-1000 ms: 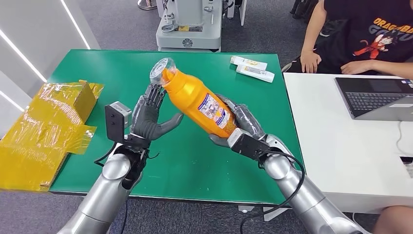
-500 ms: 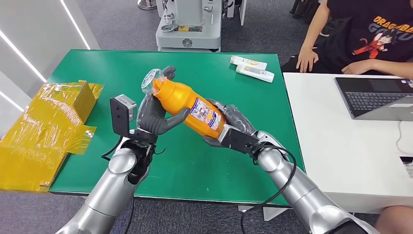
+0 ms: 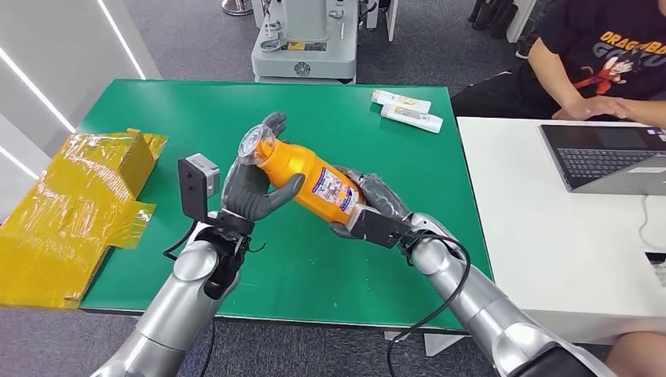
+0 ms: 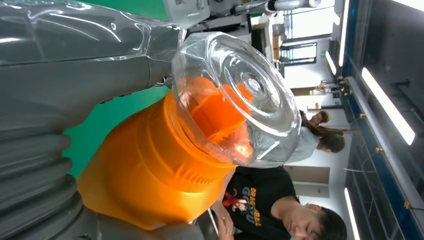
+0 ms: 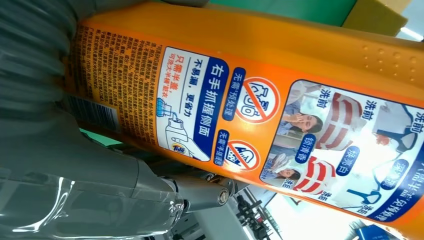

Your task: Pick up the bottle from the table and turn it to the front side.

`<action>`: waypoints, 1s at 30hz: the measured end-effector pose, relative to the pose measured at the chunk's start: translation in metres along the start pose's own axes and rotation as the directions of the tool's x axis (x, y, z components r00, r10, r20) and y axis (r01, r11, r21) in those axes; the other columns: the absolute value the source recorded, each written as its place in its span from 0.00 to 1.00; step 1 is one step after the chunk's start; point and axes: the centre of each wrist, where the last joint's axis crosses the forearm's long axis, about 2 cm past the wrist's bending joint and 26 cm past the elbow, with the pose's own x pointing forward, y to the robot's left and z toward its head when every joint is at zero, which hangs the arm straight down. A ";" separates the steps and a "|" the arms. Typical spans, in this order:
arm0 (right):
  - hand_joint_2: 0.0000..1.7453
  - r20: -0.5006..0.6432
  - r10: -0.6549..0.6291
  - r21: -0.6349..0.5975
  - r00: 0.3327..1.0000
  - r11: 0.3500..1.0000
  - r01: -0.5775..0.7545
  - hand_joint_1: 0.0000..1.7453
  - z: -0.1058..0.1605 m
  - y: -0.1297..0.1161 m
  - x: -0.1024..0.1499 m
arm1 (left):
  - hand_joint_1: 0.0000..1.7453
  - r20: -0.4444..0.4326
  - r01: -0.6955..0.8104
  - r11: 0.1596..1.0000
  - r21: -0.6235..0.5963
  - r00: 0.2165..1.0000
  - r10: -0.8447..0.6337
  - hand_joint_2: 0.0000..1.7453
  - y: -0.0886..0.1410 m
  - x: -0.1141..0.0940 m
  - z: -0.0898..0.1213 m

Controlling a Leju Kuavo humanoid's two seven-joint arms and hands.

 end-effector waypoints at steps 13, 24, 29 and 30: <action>1.00 -0.030 0.054 0.006 0.998 0.999 -0.054 0.98 -0.006 -0.012 -0.003 | 1.00 -0.016 -0.032 0.999 -0.017 0.999 0.032 1.00 -0.004 -0.001 0.000; 1.00 -0.054 0.067 0.011 0.996 0.998 -0.066 0.00 -0.004 -0.011 -0.006 | 1.00 -0.026 -0.050 0.999 -0.009 0.998 0.050 1.00 -0.005 -0.004 0.001; 1.00 -0.055 0.068 0.010 0.996 0.998 -0.068 0.00 -0.004 -0.011 -0.006 | 1.00 -0.026 -0.050 0.999 -0.008 0.998 0.050 1.00 -0.005 -0.004 0.001; 1.00 -0.056 0.069 0.008 0.996 0.998 -0.069 0.00 -0.004 -0.011 -0.006 | 1.00 -0.026 -0.050 0.999 -0.008 0.998 0.050 1.00 -0.005 -0.004 0.000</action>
